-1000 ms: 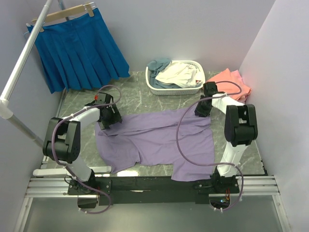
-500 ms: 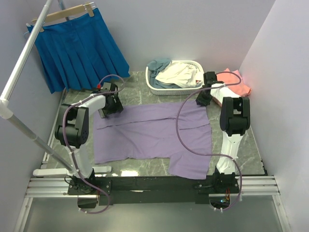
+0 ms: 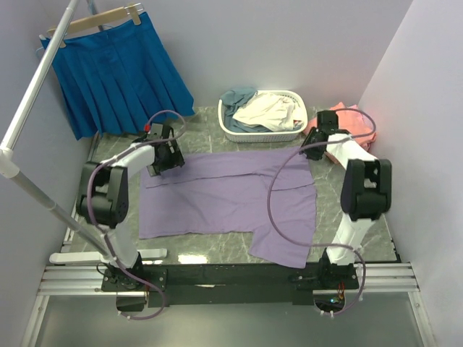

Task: Fold and stack the t-shirts
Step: Fold the tshirt

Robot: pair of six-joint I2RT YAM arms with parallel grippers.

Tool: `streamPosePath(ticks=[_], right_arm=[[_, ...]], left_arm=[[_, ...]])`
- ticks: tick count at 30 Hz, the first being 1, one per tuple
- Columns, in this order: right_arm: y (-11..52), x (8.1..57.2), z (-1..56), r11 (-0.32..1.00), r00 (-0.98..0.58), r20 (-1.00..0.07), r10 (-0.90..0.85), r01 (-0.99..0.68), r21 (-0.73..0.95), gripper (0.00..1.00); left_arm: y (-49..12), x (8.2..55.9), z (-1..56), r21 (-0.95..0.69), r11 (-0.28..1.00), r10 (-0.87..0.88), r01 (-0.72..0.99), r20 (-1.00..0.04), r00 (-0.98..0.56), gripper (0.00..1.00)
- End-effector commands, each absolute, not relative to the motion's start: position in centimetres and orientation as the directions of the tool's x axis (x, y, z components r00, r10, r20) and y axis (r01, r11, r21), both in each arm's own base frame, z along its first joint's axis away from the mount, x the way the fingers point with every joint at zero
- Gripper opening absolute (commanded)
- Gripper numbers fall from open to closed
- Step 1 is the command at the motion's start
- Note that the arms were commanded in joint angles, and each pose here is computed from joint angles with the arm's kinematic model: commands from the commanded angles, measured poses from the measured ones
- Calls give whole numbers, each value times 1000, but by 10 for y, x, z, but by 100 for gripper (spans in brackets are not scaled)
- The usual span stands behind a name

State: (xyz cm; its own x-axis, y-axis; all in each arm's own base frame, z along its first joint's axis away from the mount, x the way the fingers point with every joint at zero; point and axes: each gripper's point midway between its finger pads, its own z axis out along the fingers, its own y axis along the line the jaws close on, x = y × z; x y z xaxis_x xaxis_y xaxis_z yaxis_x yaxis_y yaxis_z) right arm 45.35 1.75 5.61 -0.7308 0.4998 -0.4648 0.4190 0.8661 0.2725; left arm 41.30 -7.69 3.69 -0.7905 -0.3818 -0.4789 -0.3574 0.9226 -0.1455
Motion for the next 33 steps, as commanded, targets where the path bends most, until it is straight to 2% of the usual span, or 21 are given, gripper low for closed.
streamPosePath(ticks=[1, 4, 6, 14, 21, 28, 30, 33], right_arm=[[39, 452, 140, 876, -633, -608, 479, 294, 383, 43], [63, 424, 134, 885, -657, -604, 451, 246, 394, 43], [83, 409, 118, 891, -710, -563, 424, 216, 399, 43], [99, 401, 48, 917, -820, -433, 375, 260, 303, 42], [102, 341, 10, 927, -883, -304, 358, 297, 229, 41], [131, 286, 1, 929, -928, -202, 313, 256, 266, 41], [134, 281, 1, 936, -928, -215, 304, 248, 251, 40], [124, 299, 26, 933, -877, -342, 338, 264, 246, 40]], left_arm=[[-95, 411, 110, -301, 917, -394, -262, -578, -715, 90], [-113, 399, 125, -350, 917, -371, -190, -580, -725, 91], [-126, 392, 126, -367, 918, -352, -152, -573, -740, 91], [-152, 376, 96, -362, 923, -316, -132, -515, -796, 89], [-157, 362, 81, -347, 929, -298, -131, -489, -819, 90], [-153, 356, 65, -306, 942, -271, -138, -453, -849, 89], [-153, 356, 64, -299, 944, -267, -137, -453, -851, 89], [-153, 358, 66, -301, 944, -267, -134, -460, -847, 89]])
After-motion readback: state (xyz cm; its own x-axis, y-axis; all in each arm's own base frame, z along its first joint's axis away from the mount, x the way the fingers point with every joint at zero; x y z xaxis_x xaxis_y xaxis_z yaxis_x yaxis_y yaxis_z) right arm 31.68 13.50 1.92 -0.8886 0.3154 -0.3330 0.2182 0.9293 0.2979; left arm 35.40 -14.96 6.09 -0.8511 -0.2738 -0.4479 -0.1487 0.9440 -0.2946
